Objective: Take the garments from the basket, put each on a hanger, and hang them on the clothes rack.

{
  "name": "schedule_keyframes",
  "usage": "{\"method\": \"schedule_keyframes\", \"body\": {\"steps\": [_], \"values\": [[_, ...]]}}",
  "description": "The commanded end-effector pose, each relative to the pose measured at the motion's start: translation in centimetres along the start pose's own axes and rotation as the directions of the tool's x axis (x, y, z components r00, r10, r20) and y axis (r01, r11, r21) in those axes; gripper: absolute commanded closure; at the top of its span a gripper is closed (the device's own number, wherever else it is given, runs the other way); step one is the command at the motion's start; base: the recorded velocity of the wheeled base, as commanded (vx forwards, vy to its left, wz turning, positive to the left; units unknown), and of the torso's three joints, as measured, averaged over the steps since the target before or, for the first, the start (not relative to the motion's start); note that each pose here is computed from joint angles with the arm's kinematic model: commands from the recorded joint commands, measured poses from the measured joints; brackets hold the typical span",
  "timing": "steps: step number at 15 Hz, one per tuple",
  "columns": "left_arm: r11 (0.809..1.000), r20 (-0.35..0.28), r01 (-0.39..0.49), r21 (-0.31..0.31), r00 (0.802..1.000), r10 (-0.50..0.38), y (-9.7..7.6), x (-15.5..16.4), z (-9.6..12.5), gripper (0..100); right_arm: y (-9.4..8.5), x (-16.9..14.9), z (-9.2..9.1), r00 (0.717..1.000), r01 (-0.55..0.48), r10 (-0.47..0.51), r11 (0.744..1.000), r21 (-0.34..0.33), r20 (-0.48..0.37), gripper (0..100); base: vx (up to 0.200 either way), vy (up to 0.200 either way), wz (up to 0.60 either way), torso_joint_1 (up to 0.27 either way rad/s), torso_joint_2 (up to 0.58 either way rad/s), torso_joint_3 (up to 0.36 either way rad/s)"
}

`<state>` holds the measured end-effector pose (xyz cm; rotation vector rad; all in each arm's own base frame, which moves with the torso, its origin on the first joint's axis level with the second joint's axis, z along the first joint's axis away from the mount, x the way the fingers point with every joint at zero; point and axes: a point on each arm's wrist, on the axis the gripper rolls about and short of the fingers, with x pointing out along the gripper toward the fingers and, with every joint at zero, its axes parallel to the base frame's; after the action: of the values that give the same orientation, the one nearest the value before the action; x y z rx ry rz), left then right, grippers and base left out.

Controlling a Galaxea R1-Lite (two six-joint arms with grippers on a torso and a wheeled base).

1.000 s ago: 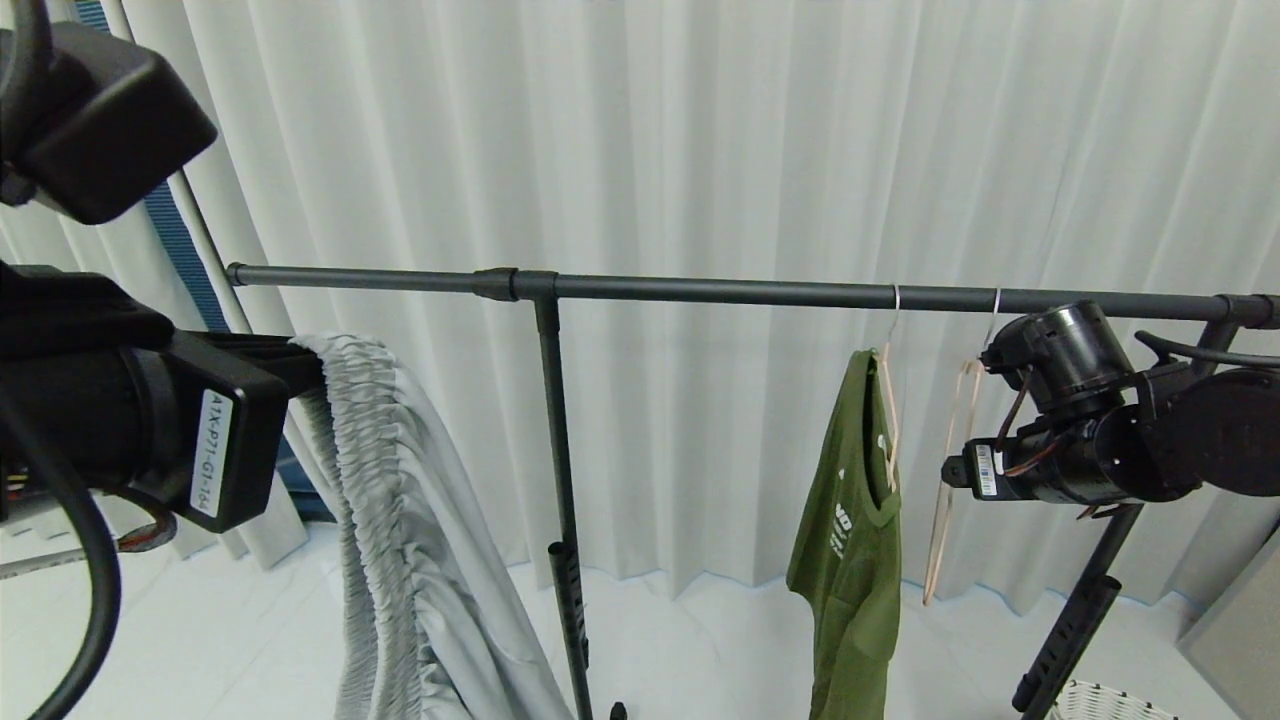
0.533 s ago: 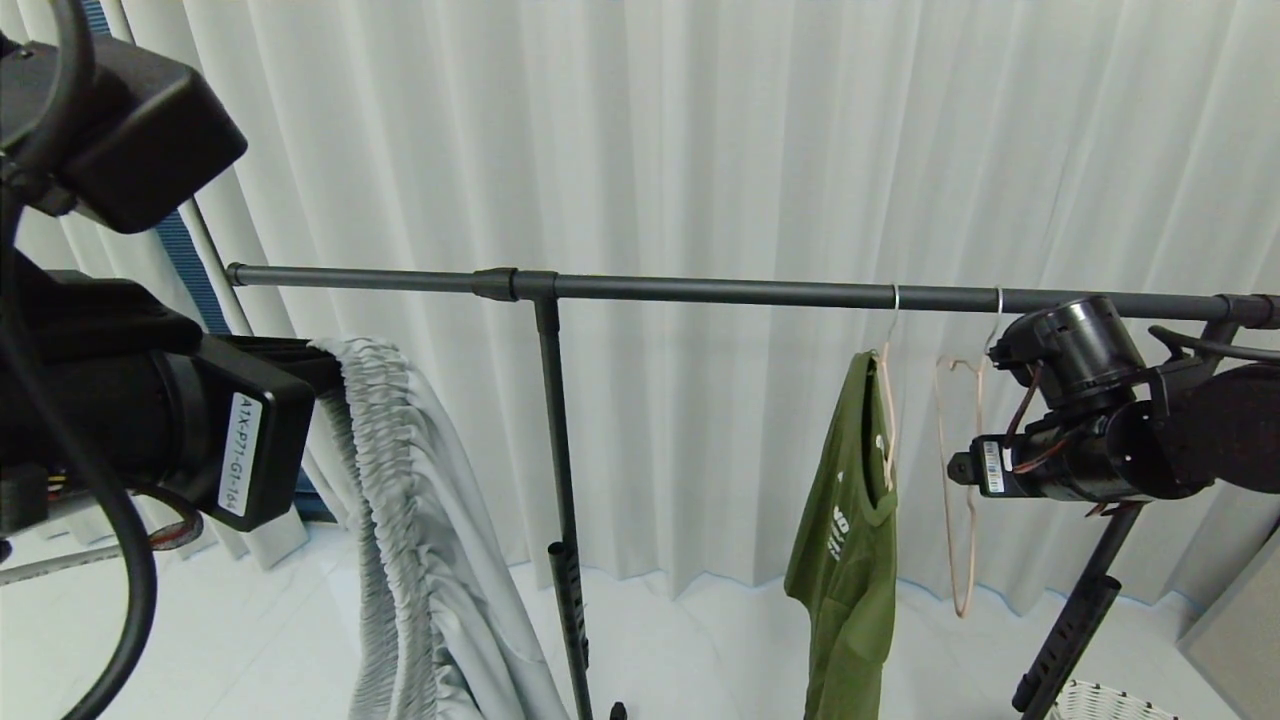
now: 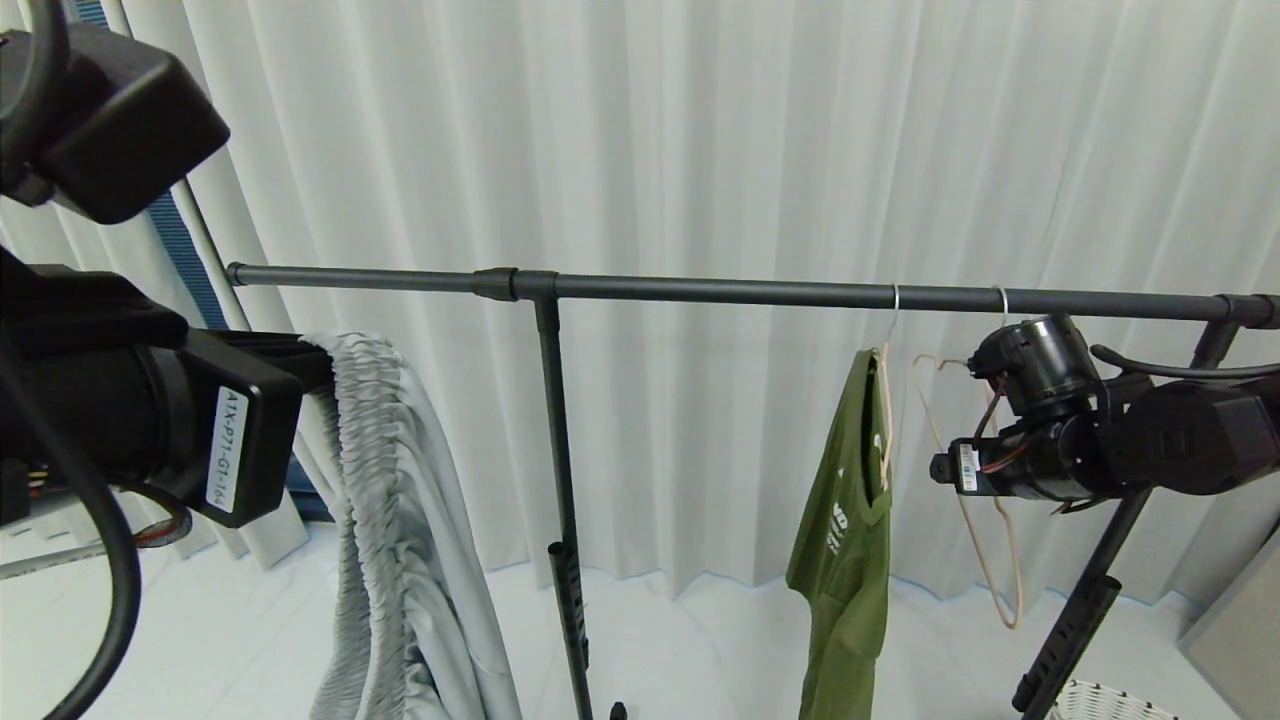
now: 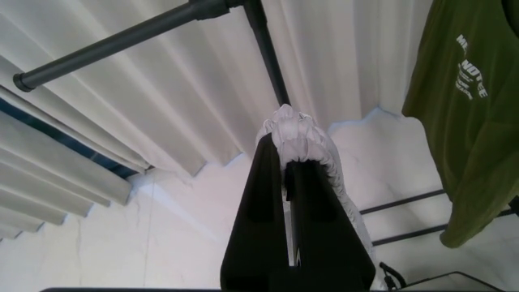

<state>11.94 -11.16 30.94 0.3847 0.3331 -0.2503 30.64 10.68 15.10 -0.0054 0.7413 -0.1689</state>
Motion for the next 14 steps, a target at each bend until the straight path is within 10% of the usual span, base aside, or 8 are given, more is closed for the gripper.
{"method": "schedule_keyframes", "body": {"steps": [1, 4, 5, 14], "values": [[1.0, 0.0, -0.001, 0.0, 1.0, 0.001, 0.0, 0.0, 0.0, 100, -0.4, 1.1, -0.2, 1.0, 0.012, -0.011, 1.0, 0.005, -0.026, 0, 0.0, 0.0, 0.0, 0.0, 0.0, 0.0], [1.0, -0.001, 0.0, 0.001, 1.0, 0.0, 0.0, 0.0, 0.0, 100, -0.7, 1.2, -0.1, 0.999, 0.004, -0.003, 1.0, 0.015, -0.034, 0, 0.0, 0.0, 0.0, 0.0, 0.0, 0.0], [1.0, -0.002, 0.0, 0.002, 1.0, 0.0, 0.0, 0.0, 0.0, 100, -0.7, 1.2, -0.1, 0.999, 0.002, -0.002, 1.0, 0.016, -0.033, 100, 0.0, 0.0, 0.0, 0.0, 0.0, 0.0], [1.0, 0.001, 0.001, 0.001, 1.0, -0.001, 0.0, 0.0, 0.0, 100, -1.1, 0.1, 0.4, 1.0, -0.017, 0.017, 0.999, 0.03, -0.005, 100, 0.0, 0.0, 0.0, 0.0, 0.0, 0.0]]}}
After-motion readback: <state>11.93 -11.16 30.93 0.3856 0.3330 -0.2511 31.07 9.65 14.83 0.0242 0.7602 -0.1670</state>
